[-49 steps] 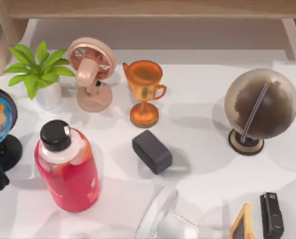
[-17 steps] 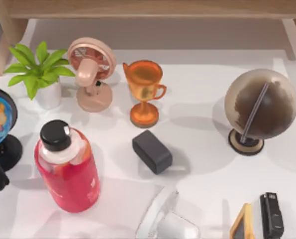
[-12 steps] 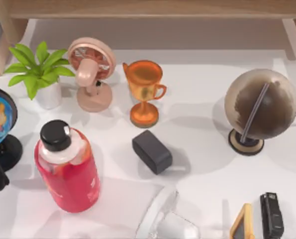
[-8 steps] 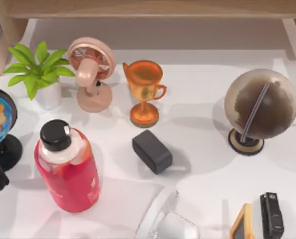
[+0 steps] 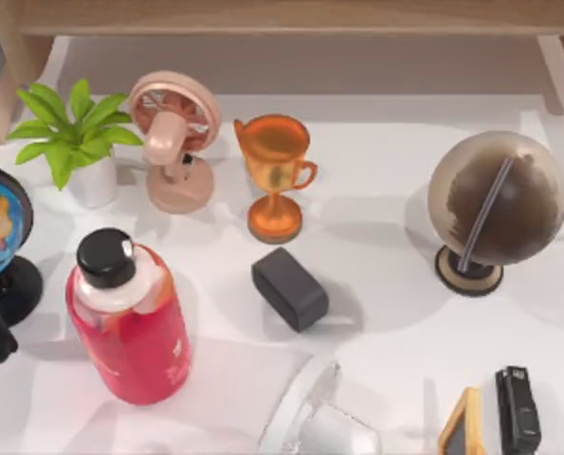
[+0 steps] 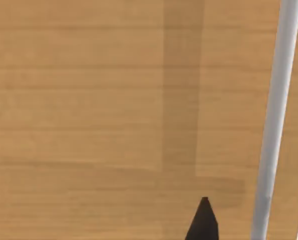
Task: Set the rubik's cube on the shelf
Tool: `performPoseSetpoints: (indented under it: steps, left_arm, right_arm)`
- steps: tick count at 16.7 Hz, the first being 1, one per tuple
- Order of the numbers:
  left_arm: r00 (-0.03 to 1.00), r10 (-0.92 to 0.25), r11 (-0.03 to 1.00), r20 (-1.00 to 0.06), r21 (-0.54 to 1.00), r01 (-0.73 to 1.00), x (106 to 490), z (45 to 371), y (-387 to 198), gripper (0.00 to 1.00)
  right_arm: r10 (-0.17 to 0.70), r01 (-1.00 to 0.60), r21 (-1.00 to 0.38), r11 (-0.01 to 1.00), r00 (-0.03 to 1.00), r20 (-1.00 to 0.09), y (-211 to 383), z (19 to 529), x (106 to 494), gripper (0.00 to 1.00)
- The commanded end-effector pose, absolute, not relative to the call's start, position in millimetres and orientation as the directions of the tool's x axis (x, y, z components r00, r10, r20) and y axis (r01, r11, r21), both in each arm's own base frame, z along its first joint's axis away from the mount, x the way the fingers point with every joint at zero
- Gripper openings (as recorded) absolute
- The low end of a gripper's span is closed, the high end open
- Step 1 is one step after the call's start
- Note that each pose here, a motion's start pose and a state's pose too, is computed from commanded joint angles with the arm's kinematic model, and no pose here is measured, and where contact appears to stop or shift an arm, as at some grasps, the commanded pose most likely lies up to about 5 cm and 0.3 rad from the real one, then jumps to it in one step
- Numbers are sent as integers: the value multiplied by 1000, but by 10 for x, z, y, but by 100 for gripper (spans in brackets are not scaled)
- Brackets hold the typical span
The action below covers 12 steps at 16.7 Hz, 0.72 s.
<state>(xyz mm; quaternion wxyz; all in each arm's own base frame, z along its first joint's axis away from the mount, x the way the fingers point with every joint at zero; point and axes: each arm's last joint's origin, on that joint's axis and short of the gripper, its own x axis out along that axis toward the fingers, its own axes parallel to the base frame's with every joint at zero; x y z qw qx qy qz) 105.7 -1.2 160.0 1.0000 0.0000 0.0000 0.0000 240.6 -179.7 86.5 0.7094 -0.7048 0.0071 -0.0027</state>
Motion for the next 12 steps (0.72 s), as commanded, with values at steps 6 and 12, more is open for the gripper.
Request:
performPoseSetpoints:
  steps: [6, 12]
  left_arm:
    - [1000, 0, 1000, 0, 0, 0, 1057, 1600, -12, 100]
    - [1000, 0, 1000, 0, 0, 0, 1057, 1600, -12, 100]
  right_arm:
    - [-14, -6, -1000, 7, 1000, -6, -1797, 865, 2406, 100]
    - [-14, -6, -1000, 7, 1000, -6, -1797, 865, 2406, 100]
